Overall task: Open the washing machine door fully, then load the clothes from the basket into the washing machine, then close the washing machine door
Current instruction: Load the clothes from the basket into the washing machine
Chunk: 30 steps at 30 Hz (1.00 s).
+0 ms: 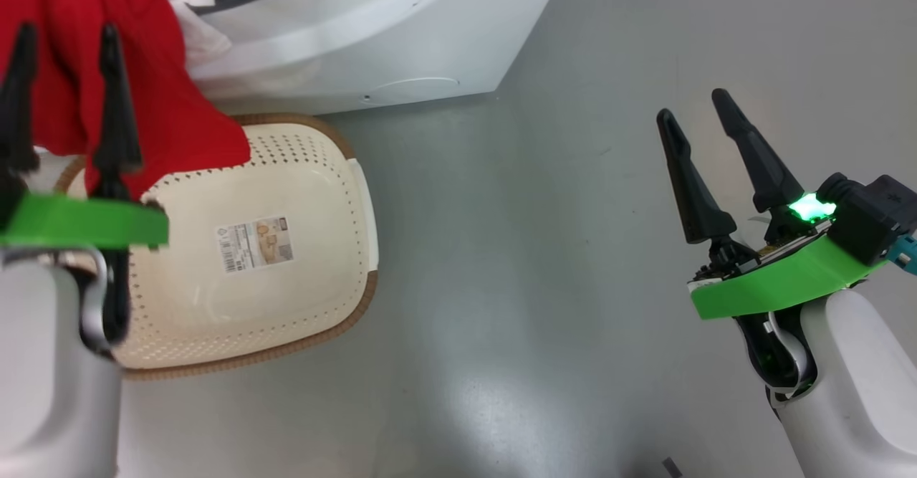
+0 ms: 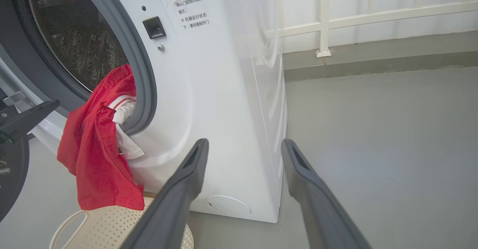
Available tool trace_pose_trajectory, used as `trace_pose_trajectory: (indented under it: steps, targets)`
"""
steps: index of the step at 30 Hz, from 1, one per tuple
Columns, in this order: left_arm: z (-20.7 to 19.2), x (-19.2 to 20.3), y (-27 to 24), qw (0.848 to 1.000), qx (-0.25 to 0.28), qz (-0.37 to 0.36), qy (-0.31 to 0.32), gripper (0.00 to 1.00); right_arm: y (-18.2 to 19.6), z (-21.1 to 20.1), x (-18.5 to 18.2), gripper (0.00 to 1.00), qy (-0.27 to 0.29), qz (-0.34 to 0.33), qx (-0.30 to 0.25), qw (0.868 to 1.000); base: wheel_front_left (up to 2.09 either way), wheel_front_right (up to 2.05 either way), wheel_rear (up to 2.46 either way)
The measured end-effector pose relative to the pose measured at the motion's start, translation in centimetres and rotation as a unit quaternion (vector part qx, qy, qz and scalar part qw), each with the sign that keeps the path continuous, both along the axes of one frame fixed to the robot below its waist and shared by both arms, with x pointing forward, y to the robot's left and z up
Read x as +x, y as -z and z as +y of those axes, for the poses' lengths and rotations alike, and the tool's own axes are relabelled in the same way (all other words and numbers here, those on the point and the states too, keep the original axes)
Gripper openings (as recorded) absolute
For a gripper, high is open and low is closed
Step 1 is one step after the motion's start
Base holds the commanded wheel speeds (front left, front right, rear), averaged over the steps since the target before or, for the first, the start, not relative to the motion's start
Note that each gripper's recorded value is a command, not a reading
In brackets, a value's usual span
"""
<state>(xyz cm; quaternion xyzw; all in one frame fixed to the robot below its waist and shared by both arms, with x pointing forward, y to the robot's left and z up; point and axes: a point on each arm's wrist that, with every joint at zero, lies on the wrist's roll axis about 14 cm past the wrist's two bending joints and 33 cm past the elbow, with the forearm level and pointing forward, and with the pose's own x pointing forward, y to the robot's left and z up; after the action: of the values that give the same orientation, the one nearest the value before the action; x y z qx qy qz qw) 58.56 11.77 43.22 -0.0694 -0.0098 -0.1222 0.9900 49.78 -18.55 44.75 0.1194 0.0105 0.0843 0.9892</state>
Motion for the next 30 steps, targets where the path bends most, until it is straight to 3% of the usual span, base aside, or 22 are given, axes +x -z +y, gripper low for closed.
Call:
trace_pose_trajectory:
  steps: [16, 30]
  targets:
    - [1.1, -7.0, 1.6, 0.998, -0.028, 0.034, -0.035, 1.0, -0.3, 0.5, 0.5, 1.0, -0.006, -0.008, 0.004, 1.0, 0.0, 0.0, 0.0]
    - [2.3, -8.6, 2.7, 0.995, -0.037, 0.057, -0.071, 1.0, -0.1, 0.2, 0.4, 1.0, -0.001, -0.005, 0.007, 1.0, 0.0, 0.0, 0.0]
